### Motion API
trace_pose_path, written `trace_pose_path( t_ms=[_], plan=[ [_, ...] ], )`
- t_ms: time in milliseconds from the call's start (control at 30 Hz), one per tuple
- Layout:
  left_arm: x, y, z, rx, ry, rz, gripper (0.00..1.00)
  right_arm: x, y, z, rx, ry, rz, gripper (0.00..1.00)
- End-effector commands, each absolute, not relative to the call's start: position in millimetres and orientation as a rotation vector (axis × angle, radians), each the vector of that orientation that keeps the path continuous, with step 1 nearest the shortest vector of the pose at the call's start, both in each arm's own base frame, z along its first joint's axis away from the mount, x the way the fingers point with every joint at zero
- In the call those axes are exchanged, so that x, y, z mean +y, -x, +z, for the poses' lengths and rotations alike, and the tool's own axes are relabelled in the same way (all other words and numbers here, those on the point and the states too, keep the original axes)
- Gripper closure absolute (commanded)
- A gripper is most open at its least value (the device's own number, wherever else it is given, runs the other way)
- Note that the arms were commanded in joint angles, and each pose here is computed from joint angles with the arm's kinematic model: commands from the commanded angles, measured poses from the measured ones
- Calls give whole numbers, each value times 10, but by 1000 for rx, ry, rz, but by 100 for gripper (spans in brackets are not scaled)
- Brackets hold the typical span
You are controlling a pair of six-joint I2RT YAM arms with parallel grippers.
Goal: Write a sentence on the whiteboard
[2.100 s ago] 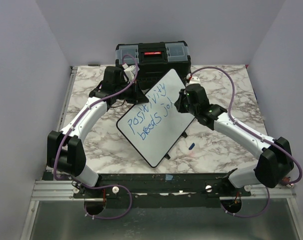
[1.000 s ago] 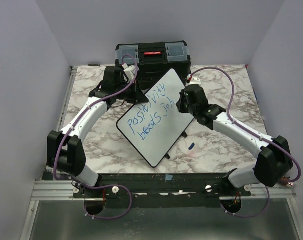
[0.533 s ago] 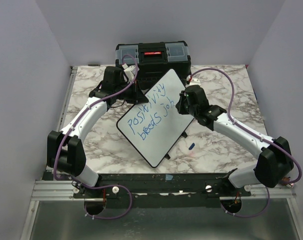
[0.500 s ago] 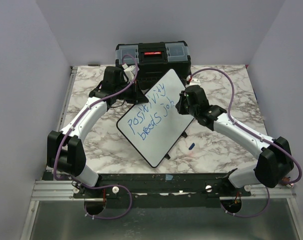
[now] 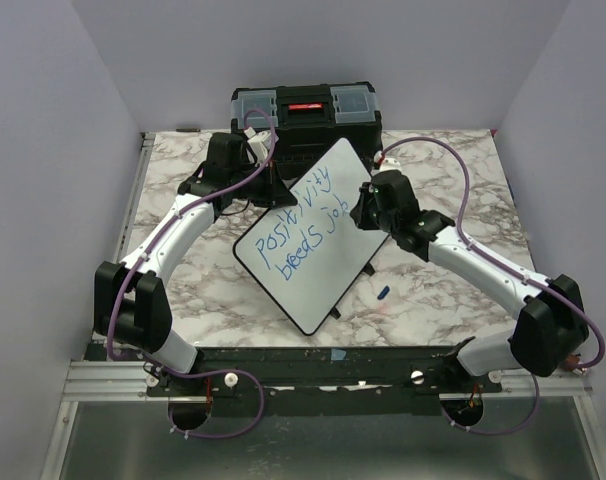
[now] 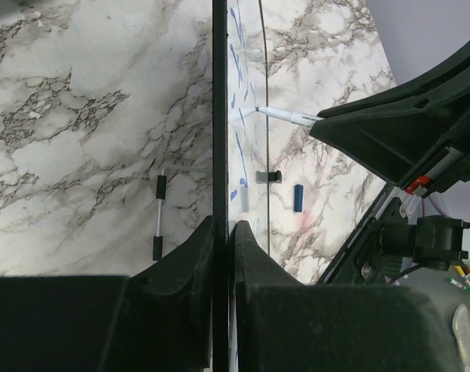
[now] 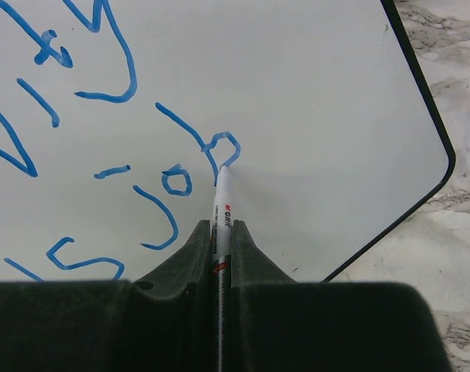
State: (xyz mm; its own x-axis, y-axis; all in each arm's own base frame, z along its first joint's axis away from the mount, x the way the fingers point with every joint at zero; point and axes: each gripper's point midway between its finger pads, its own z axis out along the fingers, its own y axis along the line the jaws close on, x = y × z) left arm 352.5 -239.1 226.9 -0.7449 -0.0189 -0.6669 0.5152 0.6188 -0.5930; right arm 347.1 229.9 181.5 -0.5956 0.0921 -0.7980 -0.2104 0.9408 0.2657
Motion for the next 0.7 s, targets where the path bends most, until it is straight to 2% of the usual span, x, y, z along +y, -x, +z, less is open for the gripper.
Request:
trace_pose_path(
  t_ms=[0,133,433,667],
  plan=[
    [-2389,-3500,2298,2153,-492,-1016,100,2344,-3334,1823,2204,113,466,99],
    [-2387,-3503,2296,2153,-490,-1014,100,2324,-3329,2058,2156,114,478,99],
    [-2385,-3501,2289,2158,-484,-1013,100,2134,-3231,3018,1913,39,546,99],
    [-2379,-3490,2288,2166,-471,-1011,100,2029,-3161,3132,1853,4,555,99]
  ],
)
